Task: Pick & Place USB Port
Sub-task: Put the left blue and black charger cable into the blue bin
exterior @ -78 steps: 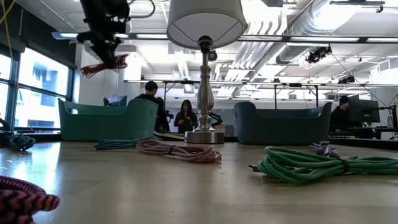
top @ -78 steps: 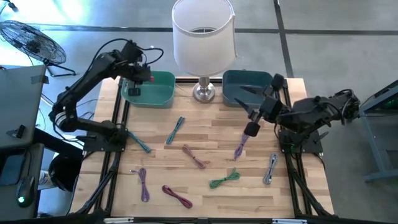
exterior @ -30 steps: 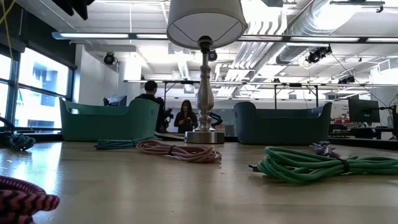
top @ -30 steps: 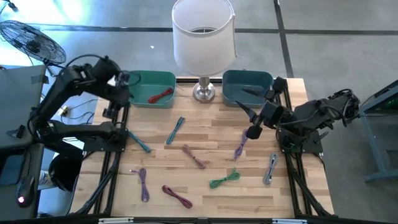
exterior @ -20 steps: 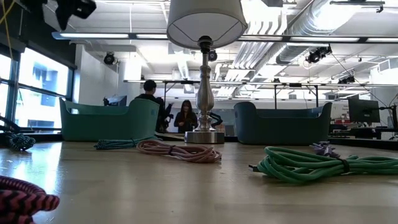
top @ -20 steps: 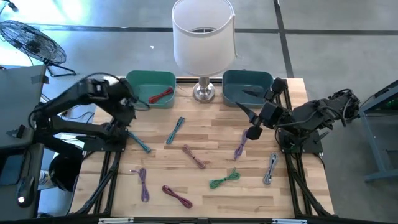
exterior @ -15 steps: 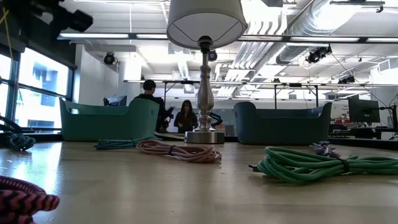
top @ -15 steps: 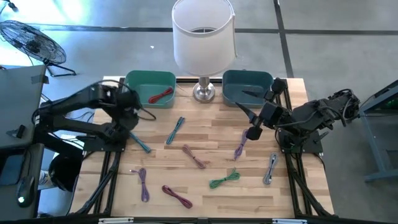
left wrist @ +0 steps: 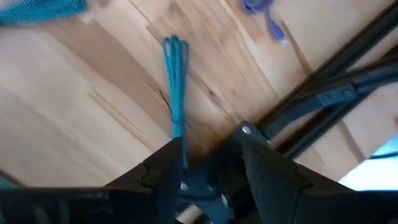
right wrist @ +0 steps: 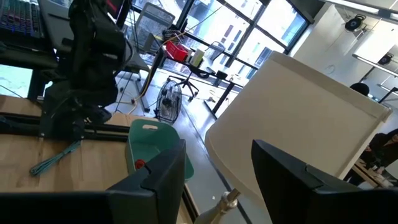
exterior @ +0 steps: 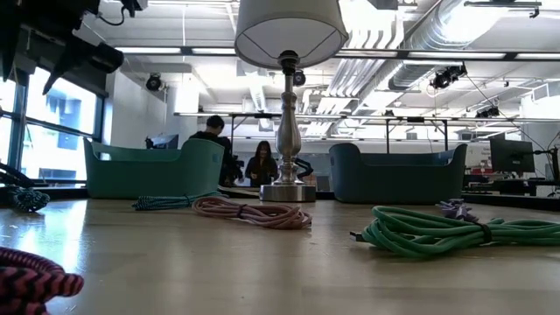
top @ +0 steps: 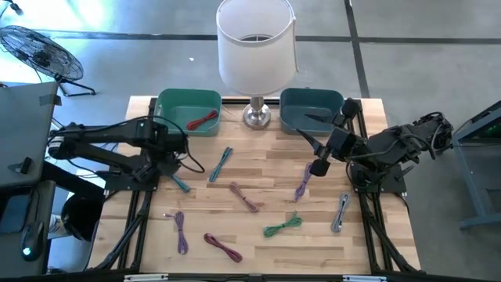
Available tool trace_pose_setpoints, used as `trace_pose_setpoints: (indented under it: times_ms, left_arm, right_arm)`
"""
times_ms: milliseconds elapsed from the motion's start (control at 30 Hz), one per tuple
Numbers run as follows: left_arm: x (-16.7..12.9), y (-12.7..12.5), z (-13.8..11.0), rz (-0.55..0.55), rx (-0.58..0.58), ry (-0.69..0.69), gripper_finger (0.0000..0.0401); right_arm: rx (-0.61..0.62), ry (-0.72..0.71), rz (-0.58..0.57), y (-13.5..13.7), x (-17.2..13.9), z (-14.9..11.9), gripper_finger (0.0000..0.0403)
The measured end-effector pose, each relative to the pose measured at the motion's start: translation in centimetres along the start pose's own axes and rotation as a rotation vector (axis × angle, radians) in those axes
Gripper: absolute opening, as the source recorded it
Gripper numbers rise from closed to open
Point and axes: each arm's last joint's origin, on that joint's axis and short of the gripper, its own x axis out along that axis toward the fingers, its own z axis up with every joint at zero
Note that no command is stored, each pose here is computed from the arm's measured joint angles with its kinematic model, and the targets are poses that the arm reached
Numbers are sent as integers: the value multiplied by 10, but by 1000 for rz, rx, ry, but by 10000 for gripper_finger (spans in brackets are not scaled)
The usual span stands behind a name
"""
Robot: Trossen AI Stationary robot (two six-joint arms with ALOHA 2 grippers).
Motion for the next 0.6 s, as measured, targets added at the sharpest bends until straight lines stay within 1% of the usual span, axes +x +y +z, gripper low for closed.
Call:
trace_pose_setpoints:
  times_ms: [133, 233, 367, 467, 600]
  left_arm:
    - [2, 6, 13, 66, 34, -65, 165]
    - [4, 9, 16, 105, -7, -35, 165]
    - [12, 9, 12, 87, -76, 3, 165]
    - [22, 8, 10, 54, -85, 6, 165]
    - [23, 8, 13, 71, -86, 8, 165]
  right_arm:
    - [4, 6, 2, 1, 0, -1, 177]
    - [21, 12, 5, 1, 0, -2, 175]
    - [6, 20, 20, 3, -1, -4, 174]
    - [4, 12, 55, 4, -1, -4, 174]
    - [3, 10, 63, 4, -1, -4, 174]
